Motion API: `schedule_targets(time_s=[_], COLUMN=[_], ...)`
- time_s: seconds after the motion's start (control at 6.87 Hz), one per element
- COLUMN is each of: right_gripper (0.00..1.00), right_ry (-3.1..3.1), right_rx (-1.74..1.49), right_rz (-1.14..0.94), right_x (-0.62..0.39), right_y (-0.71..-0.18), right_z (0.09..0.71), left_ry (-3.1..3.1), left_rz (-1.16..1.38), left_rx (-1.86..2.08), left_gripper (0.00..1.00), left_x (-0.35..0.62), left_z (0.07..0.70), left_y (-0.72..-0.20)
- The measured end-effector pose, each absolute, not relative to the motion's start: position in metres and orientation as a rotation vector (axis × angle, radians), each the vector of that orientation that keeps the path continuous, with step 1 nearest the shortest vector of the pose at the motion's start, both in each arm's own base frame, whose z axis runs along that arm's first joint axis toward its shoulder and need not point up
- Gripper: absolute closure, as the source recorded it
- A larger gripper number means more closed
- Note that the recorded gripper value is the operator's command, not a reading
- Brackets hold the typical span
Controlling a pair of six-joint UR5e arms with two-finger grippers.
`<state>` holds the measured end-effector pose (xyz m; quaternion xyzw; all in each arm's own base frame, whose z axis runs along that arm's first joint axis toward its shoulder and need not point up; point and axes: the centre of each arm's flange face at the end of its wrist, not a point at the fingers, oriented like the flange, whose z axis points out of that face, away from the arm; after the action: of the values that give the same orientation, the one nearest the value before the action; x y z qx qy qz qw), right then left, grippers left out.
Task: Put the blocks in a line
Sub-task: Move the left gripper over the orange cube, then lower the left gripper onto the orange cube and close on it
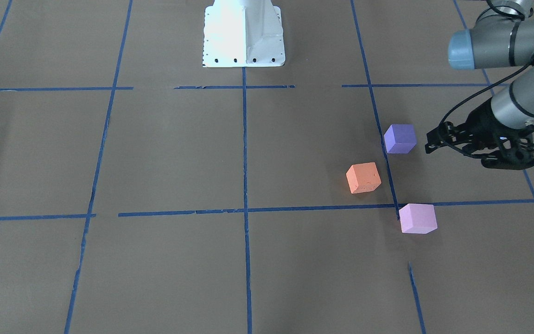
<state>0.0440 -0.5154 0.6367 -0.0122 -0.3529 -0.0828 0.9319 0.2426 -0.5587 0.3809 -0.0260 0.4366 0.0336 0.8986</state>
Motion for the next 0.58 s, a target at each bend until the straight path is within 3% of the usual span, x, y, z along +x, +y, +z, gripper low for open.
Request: schedule_targets(time_s=[0.58], right_gripper=[0.00], right_ry=[-0.722], right_rx=[-0.025], right_rz=[-0.169], right_x=[0.044], right_y=[-0.515], right_z=[0.637], left_ry=[0.903], left_rz=[0.078], left_rx=[-0.148], left_gripper=[0.00], left_x=[0.341], left_z=[0.364], left_y=[-0.570])
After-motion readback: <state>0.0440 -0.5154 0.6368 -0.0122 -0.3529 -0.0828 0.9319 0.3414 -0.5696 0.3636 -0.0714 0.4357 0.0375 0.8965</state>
